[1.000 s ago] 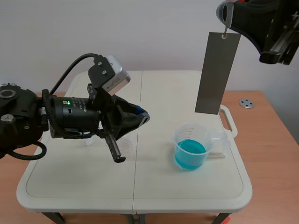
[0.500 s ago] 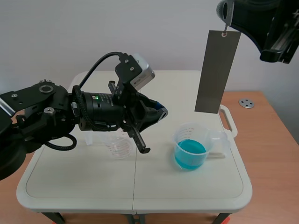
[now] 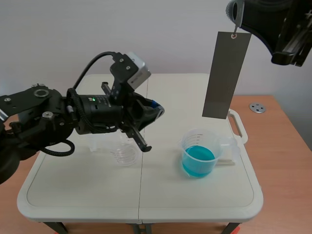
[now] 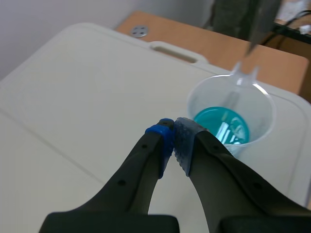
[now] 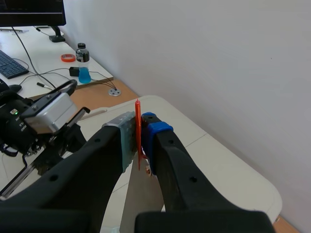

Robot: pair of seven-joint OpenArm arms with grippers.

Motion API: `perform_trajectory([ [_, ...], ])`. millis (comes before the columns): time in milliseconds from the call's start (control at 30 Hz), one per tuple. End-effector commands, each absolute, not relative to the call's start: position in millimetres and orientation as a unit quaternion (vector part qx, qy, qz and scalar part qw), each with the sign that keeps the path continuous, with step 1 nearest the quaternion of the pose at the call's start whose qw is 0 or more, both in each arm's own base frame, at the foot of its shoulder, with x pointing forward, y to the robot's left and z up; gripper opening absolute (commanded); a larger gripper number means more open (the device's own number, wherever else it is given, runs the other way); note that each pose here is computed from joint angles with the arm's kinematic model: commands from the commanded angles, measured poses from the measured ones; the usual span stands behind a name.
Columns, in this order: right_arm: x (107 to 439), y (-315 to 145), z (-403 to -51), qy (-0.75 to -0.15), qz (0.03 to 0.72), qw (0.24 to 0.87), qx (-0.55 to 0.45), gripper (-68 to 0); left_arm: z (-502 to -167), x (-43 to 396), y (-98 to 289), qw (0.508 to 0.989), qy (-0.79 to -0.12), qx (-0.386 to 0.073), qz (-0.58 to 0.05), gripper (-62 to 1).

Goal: Hold the metal plate by the orange handle, dip it into the blue solution, take it out and point at it, then put the plate back in the beaker on the left.
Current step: 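Point at the plate with the left hand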

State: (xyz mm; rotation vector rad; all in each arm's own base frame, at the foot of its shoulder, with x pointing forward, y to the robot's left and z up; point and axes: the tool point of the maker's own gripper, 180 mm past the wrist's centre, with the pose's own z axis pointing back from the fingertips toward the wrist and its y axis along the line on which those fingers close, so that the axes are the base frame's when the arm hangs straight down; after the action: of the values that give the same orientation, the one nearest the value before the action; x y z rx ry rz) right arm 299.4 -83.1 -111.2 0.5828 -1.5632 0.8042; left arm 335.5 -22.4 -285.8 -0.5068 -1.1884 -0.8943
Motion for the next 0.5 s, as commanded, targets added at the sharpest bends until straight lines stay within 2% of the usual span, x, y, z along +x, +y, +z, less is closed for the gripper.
perform_trajectory([
  [0,297,-79,-100,-0.685,0.349,0.583,0.261,-66.2,-274,346,2,0.708,-0.553,-0.209,-0.387,-58.0],
  [200,297,-79,-100,-0.685,0.349,0.583,0.261,-66.2,-259,364,98,0.734,-0.584,-0.138,-0.318,-58.0],
  [467,299,-82,-104,-0.683,0.344,0.589,0.261,-66.2,-269,337,217,0.784,-0.550,-0.032,-0.286,-58.0],
])
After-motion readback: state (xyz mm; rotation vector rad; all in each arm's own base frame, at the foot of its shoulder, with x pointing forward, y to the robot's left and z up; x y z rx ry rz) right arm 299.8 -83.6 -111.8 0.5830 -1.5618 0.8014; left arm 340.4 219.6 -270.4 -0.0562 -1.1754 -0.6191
